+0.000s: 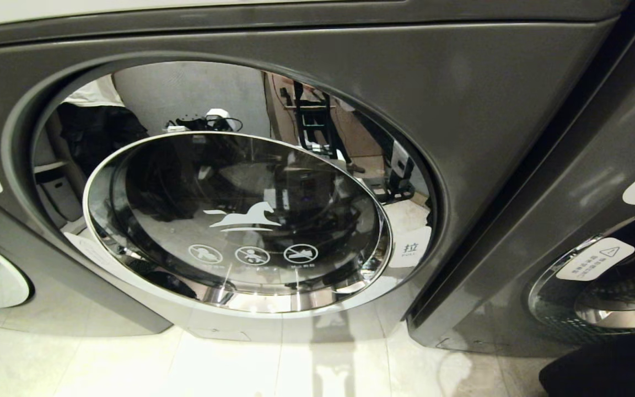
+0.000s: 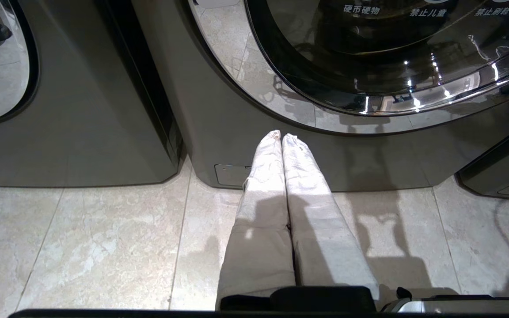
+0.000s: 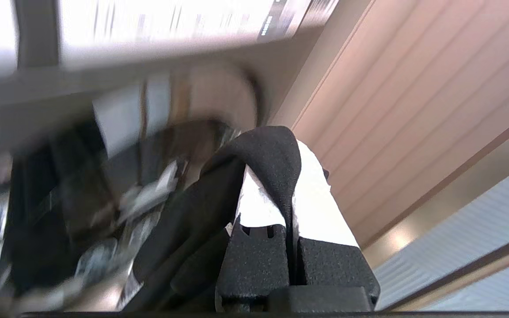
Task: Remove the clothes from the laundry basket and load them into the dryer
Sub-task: Take the clothes out of the basket
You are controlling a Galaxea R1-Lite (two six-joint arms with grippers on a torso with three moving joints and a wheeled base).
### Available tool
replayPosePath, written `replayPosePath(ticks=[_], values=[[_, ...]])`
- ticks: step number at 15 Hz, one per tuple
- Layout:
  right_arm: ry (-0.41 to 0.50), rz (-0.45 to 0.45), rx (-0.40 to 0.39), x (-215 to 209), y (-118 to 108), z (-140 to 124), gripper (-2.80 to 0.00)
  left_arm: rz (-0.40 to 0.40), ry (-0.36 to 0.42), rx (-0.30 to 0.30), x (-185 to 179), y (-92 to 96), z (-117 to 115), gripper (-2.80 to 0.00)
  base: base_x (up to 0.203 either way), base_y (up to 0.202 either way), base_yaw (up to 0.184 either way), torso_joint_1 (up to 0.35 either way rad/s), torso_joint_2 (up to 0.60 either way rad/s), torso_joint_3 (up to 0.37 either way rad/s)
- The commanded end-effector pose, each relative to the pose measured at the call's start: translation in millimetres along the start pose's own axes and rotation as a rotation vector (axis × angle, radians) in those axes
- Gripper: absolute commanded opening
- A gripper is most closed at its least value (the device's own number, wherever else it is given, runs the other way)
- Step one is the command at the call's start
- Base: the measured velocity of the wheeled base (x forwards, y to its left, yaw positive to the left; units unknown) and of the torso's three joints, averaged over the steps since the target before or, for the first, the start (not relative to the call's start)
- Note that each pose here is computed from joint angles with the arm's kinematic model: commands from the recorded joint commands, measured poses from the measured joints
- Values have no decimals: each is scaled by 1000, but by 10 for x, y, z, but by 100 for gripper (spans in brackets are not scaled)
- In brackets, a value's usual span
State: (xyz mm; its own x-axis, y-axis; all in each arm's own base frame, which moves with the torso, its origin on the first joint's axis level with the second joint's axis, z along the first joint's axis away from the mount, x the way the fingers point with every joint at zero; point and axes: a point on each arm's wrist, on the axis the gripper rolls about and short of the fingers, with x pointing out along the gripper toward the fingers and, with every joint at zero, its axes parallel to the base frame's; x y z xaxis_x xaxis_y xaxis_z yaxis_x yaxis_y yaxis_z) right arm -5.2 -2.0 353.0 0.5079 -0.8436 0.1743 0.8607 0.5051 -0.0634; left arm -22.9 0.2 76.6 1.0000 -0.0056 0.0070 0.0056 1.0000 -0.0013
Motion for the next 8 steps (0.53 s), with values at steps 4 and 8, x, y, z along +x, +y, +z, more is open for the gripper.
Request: replayPosePath(ticks=[4,8], values=[[74,-151,9,606,29,205,-280,1,-1,0,0,0,0,-280,0,0,0,0,0,0],[183,-207,10,737,10,-48,-280,-1,-1,0,0,0,0,-280,0,0,0,0,0,0]])
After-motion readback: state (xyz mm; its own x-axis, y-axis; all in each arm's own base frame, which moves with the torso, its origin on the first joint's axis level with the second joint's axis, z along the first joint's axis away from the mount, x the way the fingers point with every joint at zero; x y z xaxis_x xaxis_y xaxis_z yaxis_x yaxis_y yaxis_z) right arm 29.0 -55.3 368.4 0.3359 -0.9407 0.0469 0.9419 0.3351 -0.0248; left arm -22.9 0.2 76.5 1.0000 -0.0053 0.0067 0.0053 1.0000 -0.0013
